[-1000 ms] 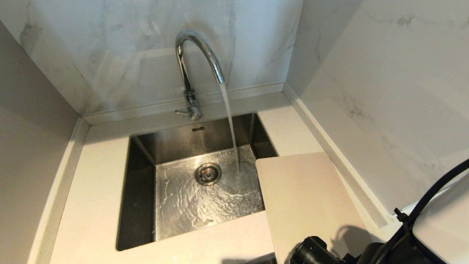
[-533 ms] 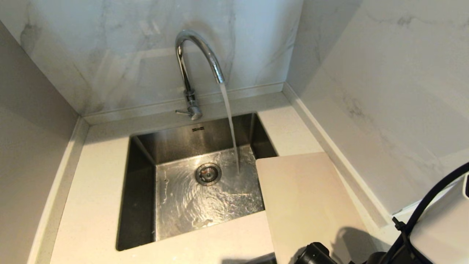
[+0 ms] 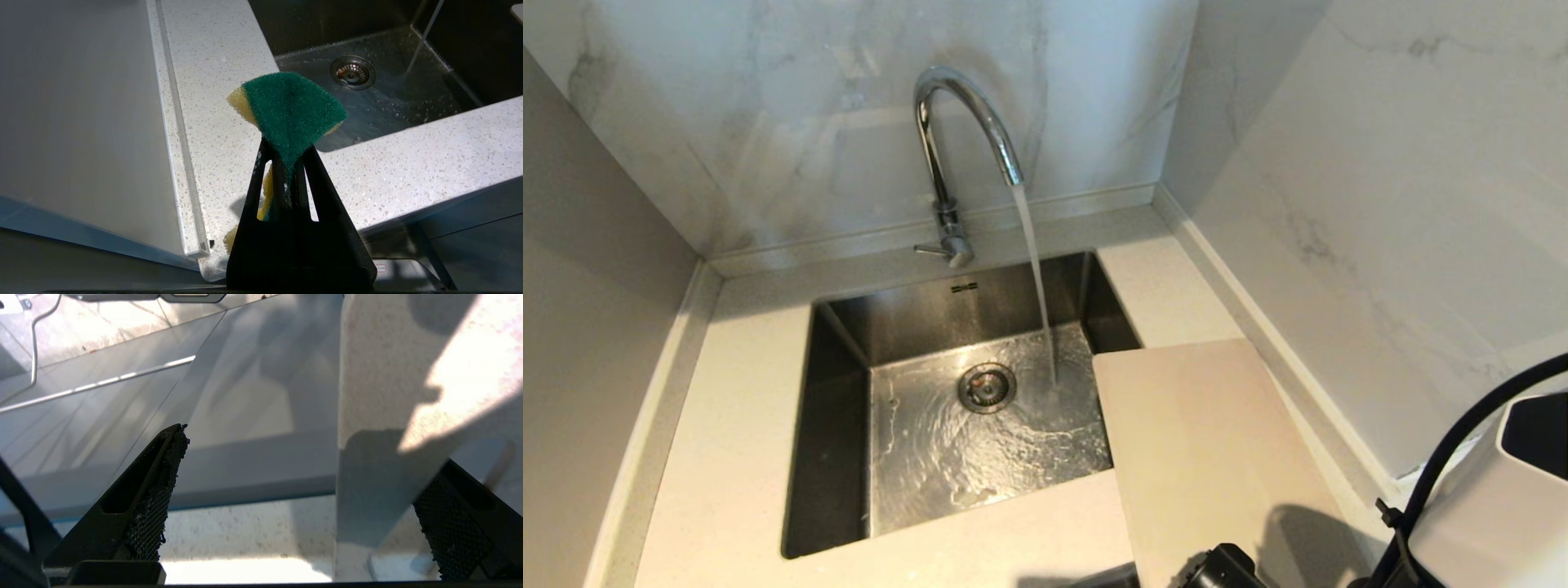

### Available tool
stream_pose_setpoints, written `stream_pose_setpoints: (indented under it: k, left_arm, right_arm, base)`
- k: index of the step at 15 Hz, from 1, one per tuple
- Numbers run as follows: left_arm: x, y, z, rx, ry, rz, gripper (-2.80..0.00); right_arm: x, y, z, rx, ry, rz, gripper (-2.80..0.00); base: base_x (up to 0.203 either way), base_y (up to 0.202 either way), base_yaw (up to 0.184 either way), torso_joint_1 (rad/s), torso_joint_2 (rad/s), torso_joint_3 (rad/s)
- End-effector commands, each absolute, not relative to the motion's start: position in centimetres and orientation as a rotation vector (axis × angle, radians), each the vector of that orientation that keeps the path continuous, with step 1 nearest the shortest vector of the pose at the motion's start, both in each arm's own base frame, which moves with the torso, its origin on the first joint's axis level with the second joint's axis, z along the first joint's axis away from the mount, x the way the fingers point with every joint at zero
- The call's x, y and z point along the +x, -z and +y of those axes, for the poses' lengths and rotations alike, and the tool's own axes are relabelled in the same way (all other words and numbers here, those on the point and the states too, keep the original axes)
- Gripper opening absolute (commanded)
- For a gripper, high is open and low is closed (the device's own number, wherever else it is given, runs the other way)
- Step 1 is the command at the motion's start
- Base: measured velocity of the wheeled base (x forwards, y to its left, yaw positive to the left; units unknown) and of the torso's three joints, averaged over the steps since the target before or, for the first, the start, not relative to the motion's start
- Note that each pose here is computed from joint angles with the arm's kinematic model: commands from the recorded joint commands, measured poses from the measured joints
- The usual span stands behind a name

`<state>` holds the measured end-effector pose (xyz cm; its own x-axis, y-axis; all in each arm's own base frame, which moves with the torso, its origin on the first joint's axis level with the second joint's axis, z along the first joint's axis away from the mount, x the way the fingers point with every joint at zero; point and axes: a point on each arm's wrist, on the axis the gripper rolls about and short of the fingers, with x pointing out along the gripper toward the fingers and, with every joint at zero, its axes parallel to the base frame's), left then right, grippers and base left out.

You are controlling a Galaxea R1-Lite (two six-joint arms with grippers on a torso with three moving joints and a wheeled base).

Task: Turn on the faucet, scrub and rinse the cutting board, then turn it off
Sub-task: Pick up the cutting board

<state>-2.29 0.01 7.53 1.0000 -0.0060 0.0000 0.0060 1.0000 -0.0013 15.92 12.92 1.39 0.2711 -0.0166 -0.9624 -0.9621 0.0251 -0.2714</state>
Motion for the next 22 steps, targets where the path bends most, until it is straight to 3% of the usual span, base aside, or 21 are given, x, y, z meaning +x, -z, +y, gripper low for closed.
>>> stream_pose_setpoints:
  k: [1,22]
  left_arm:
    - [-2.3,-7.5,0.0,-0.002,0.006,0.000,-2.80]
    - [-2.3,-7.5,0.0,-0.002,0.006,0.000,-2.80]
  right_arm:
    - [15.9,-0.4,12.9,-1.315,-0.975,1.029,0.00]
    - [16.4,2.6,13.2,-1.320,-0.939,0.992,0.00]
  base:
    - [0.000,0.000,0.000,0.000,0.00,0.000]
    - [0.000,0.000,0.000,0.000,0.00,0.000]
